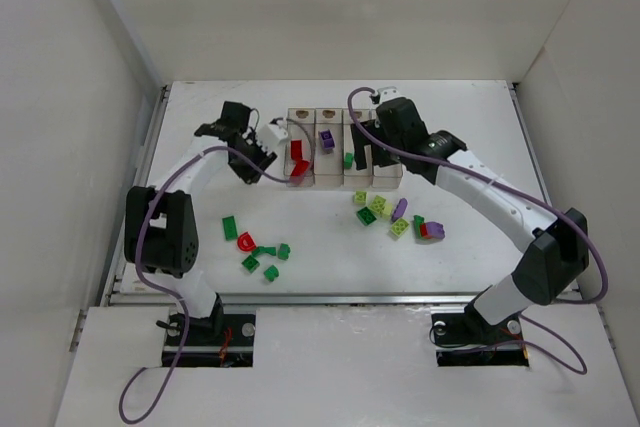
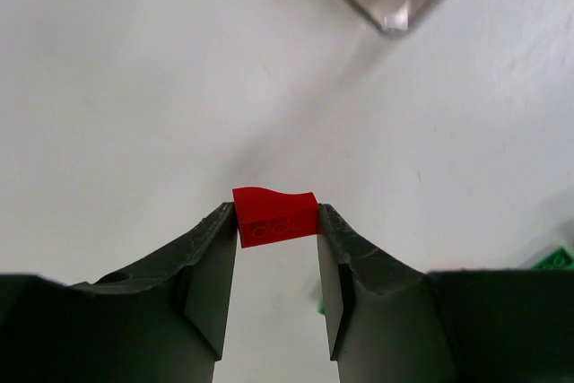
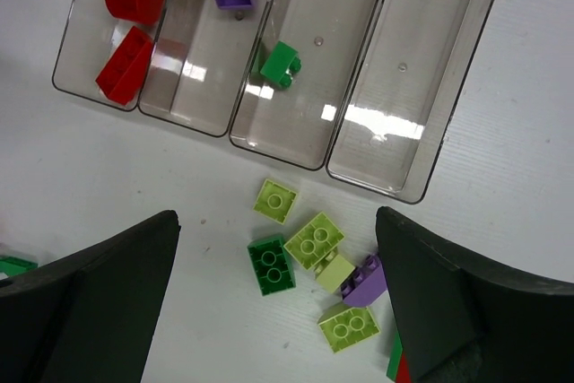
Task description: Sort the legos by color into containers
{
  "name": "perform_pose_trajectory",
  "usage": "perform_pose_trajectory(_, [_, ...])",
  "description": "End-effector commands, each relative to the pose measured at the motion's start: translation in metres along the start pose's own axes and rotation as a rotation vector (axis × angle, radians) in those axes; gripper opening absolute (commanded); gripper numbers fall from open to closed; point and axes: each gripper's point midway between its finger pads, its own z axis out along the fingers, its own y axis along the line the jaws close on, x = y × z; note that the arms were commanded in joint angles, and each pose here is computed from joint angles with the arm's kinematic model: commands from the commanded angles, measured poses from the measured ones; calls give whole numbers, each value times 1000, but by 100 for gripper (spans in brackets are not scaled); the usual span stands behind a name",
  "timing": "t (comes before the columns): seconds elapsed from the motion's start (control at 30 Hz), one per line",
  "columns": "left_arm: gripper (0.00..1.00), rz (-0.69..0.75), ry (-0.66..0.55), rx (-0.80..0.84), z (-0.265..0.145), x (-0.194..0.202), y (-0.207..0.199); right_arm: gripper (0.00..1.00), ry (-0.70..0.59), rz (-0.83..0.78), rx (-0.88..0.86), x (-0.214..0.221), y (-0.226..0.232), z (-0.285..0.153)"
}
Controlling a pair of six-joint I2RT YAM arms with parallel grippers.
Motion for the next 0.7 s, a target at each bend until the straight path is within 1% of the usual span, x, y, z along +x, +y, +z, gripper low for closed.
perform_pose_trajectory(0.0, [13, -49, -130, 40, -19, -52, 5, 95, -74, 8, 16, -29, 4, -5])
perform_pose_trajectory(0.03, [15, -36, -152, 53, -19, -67, 1, 95, -64, 6, 19, -26, 4, -1])
perform_pose_trajectory(0.07, [16, -21, -198, 42, -26, -89, 7, 95, -64, 6, 19, -26, 4, -1])
perform_pose_trajectory(0.1, [17, -28, -208, 45, -25, -99, 6, 95, -63, 11, 26, -28, 1, 1])
perform_pose_trajectory(0.13, [19, -28, -196, 62, -13, -105, 4, 95, -56, 15, 37, -27, -4, 5])
perform_pose_trajectory(0.17, [21, -1, -209, 75, -3, -125, -1, 95, -67, 45, 50, -33, -11, 5])
perform_pose_trajectory(0.2, [21, 5, -231, 62, -9, -134, 3, 95, -66, 63, 47, -34, -14, 6])
perform_pose_trajectory(0.23, [22, -13, -216, 66, 6, -137, 4, 95, -64, 70, 47, -35, -17, 6])
perform_pose_trajectory(0.27, [24, -13, -215, 55, 12, -142, 5, 95, -63, 85, 46, -35, -19, 7])
perform_pose_trajectory(0.3, [24, -14, -244, 26, 14, -154, 14, 95, -64, 91, 53, -36, -23, 7])
perform_pose_trajectory(0.37, [25, -47, -234, 6, 32, -156, 22, 95, -65, 96, 61, -37, -28, 8])
perform_pose_trajectory(0.43, [25, -61, -255, -32, 33, -168, 34, 95, -53, 85, 64, -34, -29, 7])
perform_pose_trajectory(0.47, [26, -63, -246, -27, 41, -168, 35, 95, -53, 85, 64, -34, -29, 7])
perform_pose_trajectory(0.53, [27, -85, -278, -41, 40, -178, 40, 95, -44, 74, 66, -31, -30, 7])
perform_pose_trajectory(0.63, [37, -75, -293, -53, 40, -184, 40, 95, -44, 74, 66, -31, -30, 7])
perform_pose_trajectory(0.67, [46, -75, -293, -53, 40, -184, 40, 95, -44, 74, 66, -31, -30, 7])
